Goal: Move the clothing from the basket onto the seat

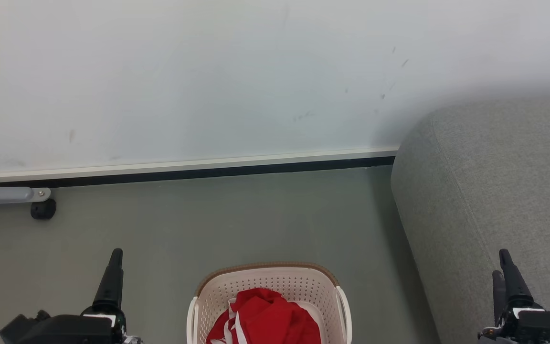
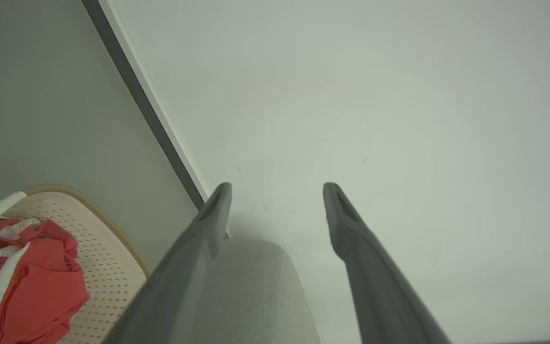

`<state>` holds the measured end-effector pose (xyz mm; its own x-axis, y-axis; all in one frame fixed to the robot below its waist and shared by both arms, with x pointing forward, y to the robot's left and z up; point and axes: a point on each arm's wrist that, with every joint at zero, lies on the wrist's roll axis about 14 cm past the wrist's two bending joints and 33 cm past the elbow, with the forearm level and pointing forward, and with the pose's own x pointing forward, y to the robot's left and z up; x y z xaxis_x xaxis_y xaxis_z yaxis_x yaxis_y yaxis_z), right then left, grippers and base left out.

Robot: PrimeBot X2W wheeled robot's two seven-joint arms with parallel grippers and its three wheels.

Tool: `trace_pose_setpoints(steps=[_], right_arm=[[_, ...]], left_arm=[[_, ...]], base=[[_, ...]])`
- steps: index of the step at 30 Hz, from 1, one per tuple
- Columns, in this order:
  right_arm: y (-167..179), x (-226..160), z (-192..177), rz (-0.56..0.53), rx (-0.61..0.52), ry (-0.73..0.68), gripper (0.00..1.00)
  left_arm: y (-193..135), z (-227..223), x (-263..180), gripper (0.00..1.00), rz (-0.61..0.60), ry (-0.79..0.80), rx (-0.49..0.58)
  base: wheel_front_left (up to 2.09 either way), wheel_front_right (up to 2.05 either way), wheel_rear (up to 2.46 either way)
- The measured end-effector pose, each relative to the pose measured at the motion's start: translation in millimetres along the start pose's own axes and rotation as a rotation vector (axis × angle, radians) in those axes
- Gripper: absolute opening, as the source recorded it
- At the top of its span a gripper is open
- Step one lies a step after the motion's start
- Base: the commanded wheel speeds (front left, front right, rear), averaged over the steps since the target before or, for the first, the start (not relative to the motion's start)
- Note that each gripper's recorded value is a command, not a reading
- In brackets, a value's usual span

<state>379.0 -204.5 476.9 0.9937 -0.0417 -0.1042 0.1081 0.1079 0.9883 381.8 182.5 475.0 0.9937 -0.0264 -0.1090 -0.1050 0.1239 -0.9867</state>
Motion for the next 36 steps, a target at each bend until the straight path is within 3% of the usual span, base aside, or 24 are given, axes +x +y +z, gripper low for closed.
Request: trace_pose_setpoints(steps=[8,36], right_arm=[[6.2,2.9,-1.2,0.016,-0.151,0.013,1.0],[28.1,14.3,-17.9,0.076,-0.854,0.06,1.0]], left_arm=[[-8.6,-2.0,5.4,1.0,-0.022,0.006,0.114],[-25.5,-7.9,16.3,1.0,-0.044,0.03,0.737]], base=[[0.0,0.0,0.0],[0.0,0.0,0.0]])
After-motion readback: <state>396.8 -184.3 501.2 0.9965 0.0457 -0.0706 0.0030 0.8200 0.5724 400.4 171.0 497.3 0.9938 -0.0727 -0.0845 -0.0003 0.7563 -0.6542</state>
